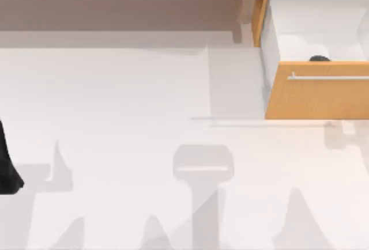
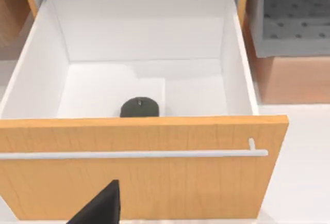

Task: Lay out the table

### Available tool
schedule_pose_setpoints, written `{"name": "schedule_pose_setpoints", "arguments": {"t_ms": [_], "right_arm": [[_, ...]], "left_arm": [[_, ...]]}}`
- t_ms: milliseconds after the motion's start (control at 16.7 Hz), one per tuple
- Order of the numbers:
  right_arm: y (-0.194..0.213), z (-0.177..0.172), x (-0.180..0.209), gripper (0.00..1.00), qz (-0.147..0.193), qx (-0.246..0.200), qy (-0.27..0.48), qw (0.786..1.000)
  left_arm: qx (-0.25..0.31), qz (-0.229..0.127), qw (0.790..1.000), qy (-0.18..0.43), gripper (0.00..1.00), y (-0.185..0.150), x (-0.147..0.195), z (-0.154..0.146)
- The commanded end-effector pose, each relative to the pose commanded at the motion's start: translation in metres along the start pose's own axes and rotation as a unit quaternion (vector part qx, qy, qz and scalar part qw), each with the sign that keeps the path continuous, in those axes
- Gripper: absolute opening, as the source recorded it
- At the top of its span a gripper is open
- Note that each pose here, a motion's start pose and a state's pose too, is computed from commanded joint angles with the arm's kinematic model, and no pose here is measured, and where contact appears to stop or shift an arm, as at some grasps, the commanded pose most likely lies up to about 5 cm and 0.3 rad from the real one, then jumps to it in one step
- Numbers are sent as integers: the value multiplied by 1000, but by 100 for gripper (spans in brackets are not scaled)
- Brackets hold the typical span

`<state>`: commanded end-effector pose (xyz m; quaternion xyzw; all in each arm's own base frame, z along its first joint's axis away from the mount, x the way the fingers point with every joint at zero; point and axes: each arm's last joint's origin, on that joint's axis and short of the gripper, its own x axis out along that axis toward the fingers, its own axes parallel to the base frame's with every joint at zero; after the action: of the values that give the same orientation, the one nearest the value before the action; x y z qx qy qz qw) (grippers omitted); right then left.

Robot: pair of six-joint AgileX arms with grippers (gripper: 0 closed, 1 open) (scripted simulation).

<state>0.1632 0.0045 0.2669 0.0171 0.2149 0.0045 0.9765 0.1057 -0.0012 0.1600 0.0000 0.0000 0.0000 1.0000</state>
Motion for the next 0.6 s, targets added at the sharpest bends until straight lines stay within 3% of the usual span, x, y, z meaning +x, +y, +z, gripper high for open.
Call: {"name": "schedule_pose_setpoints", "arguments": {"t_ms": [600], "right_arm": [[20, 90, 85, 100, 13, -7, 167, 986]], "left_arm": [[0, 0, 1000, 0, 100, 0, 0, 0]]}}
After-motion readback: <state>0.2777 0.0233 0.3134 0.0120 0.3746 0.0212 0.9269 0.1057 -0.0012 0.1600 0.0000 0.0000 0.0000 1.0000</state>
